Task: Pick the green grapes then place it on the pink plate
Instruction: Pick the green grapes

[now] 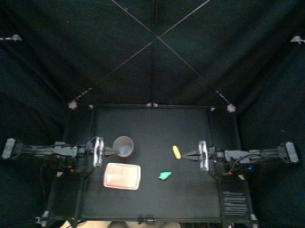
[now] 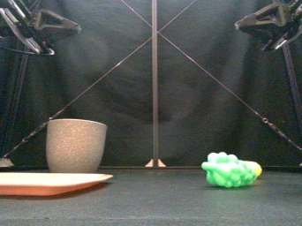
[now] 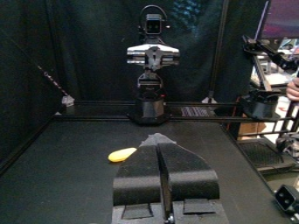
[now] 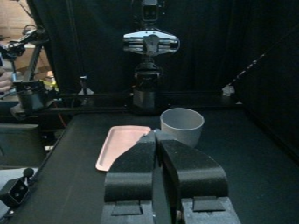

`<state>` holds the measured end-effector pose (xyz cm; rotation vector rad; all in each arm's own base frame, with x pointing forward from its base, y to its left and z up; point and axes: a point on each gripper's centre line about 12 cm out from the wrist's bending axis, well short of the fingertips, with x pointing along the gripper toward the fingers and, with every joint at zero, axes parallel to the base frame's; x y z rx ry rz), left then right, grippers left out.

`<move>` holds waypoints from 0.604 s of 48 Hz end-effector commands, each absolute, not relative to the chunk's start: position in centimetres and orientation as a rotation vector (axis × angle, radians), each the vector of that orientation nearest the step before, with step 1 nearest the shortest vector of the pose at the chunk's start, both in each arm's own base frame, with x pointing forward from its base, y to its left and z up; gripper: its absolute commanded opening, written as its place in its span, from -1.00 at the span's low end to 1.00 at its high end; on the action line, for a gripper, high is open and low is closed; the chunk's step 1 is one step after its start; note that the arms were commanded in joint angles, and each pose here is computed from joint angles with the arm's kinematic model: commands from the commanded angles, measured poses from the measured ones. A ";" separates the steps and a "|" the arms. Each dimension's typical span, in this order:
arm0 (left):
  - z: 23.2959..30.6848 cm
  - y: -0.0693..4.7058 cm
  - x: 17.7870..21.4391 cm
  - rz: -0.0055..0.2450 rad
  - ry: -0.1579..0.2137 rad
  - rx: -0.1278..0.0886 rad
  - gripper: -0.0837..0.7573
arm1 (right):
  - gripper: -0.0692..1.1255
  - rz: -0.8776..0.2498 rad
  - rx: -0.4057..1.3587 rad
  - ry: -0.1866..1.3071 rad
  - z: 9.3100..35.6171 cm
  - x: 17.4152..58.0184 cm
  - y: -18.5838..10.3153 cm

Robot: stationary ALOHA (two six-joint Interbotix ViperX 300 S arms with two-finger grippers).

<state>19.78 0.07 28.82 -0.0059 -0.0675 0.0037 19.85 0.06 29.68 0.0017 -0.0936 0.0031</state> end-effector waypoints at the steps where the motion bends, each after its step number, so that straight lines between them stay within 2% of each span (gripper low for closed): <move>1: 28.96 0.19 20.21 0.014 -0.005 -0.054 -0.64 | -0.68 0.019 -0.007 -0.037 28.6 20.5 0.4; 5: 28.86 0.20 20.27 0.015 0.031 -0.073 -0.63 | -0.68 0.031 -0.011 0.032 27.6 21.2 0.6; 13: 28.68 0.26 20.33 0.019 0.092 -0.073 -0.63 | -0.67 0.057 -0.020 0.208 25.5 23.4 1.3; 20: 28.83 0.59 20.35 0.035 0.094 -0.076 -0.63 | -0.64 0.090 -0.034 0.306 23.8 24.8 2.1; 29: 28.48 0.81 20.29 0.046 0.107 -0.080 -0.63 | -0.37 0.131 -0.050 0.397 21.5 25.6 3.2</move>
